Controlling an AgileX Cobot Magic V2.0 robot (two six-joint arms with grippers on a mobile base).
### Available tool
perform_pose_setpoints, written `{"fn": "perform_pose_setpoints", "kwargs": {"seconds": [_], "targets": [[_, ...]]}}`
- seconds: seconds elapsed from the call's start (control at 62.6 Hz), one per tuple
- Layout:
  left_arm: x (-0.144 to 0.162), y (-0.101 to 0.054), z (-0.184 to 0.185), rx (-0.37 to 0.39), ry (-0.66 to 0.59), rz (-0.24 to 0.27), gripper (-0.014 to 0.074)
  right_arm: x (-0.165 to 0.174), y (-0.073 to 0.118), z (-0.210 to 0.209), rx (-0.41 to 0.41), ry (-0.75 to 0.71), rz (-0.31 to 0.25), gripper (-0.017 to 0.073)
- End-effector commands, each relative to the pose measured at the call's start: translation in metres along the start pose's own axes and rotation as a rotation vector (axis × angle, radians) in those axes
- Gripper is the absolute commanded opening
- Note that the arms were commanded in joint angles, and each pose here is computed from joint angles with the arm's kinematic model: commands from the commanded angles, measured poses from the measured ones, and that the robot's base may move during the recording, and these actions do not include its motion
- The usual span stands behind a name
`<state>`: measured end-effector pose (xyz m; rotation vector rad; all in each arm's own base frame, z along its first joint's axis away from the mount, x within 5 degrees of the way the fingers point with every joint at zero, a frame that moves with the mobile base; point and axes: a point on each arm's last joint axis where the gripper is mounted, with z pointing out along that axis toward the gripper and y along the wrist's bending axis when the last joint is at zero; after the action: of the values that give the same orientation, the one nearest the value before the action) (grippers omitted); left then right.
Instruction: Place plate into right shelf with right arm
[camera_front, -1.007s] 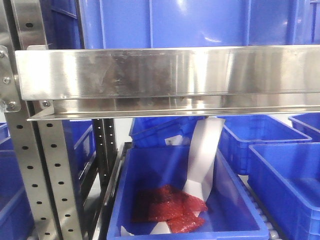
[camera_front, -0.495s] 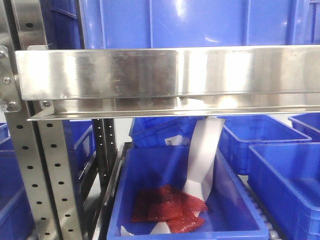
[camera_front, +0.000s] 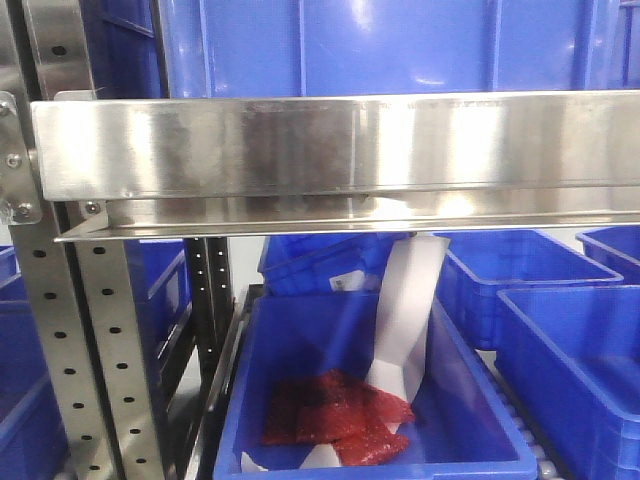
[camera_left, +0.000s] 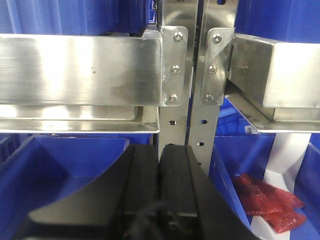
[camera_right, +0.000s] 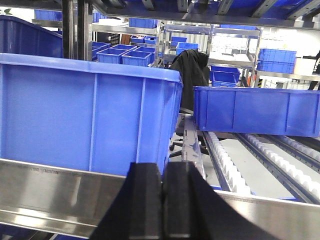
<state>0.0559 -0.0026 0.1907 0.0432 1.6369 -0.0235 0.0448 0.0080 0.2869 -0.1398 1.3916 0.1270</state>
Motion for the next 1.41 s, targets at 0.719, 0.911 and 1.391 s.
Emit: {"fn": "perform_pose_setpoints", "kwargs": {"seconds": [0.719,0.911,1.391], "targets": [[-0.005,0.0,0.0,0.001,-0.077,-0.001,-0.0047,0.064,-0.006,-0.005,0.146,-0.095,0.003,0.005],[-0.005,0.0,0.0,0.001,-0.077,-0.001,-0.0047,0.065,-0.006,-0.005,0.145,-0.084,0.004,0.005],[-0.005,0.0,0.0,0.001,-0.077,-0.001,-0.0047,0.07,-0.007,-0.004,0.147,-0.029,0.043,0.005]]}}
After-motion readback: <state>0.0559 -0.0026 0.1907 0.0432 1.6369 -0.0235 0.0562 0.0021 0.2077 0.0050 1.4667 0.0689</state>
